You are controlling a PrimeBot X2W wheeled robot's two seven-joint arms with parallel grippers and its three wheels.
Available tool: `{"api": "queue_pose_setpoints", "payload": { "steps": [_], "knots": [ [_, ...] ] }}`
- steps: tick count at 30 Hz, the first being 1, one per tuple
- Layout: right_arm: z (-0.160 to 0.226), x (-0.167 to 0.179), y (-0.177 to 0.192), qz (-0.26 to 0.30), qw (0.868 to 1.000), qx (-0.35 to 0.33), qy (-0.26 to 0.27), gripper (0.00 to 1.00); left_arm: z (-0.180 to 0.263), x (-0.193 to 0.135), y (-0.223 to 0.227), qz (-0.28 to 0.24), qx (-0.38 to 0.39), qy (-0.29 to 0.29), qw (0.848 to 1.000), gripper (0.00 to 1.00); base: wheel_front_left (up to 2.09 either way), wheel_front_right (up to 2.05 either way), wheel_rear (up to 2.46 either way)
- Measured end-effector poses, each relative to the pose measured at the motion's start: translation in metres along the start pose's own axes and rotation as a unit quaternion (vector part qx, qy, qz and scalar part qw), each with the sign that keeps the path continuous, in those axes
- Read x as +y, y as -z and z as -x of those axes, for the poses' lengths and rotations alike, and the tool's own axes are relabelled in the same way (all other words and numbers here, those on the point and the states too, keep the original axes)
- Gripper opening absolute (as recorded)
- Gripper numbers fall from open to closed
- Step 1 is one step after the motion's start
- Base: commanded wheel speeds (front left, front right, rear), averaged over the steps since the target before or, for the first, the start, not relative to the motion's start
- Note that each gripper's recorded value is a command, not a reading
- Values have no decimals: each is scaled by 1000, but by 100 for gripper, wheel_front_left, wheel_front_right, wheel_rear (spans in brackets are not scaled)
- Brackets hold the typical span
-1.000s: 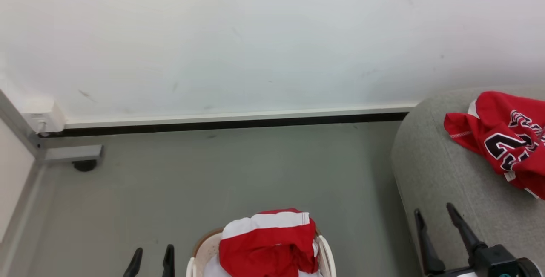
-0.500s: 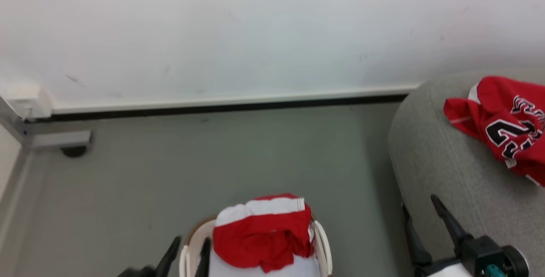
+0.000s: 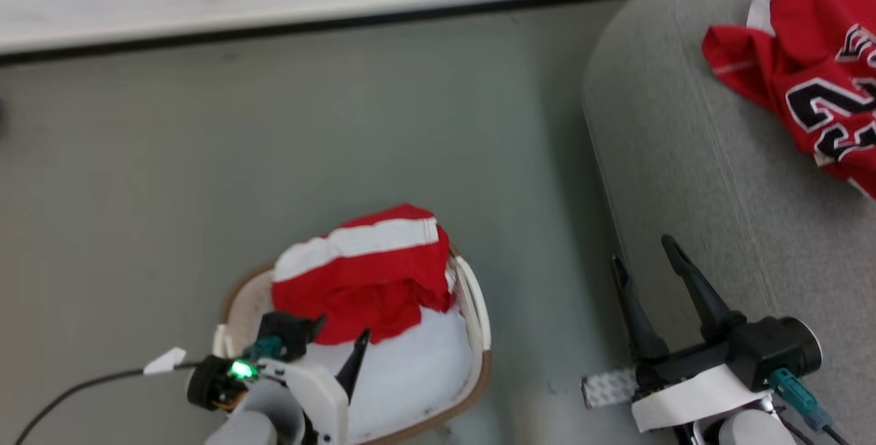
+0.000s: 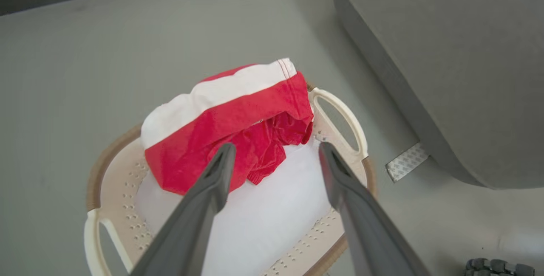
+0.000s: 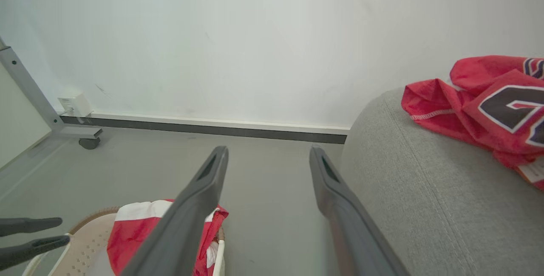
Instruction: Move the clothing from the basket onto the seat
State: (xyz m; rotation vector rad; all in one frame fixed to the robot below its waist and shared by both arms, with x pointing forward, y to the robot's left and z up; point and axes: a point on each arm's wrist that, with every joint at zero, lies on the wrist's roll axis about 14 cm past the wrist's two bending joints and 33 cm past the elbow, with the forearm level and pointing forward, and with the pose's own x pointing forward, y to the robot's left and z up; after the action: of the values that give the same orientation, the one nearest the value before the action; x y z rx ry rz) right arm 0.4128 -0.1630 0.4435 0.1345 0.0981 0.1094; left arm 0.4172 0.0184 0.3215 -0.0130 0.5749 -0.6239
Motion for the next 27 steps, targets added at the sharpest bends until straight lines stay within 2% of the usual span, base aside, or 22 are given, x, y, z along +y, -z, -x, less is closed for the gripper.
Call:
{"api": "queue_pose_setpoints", "payload": {
  "steps": [10, 15, 21, 27],
  "knots": [
    [-18, -29, 37, -5, 998, 44, 34, 100, -68, 18, 78, -16, 145, 24, 989, 100, 0, 0, 0],
    [-23, -42, 56, -6, 997, 66, 49, 100, -92, 42, 112, -20, 189, -6, 982, 100, 0, 0, 0],
    [-19, -61, 77, 2, 993, 96, 75, 100, -123, 66, 124, -35, 181, -42, 982, 100, 0, 0, 0],
    [-17, -69, 89, 1, 990, 111, 87, 100, -143, 69, 132, -36, 183, -32, 982, 100, 0, 0, 0]
  ]
}}
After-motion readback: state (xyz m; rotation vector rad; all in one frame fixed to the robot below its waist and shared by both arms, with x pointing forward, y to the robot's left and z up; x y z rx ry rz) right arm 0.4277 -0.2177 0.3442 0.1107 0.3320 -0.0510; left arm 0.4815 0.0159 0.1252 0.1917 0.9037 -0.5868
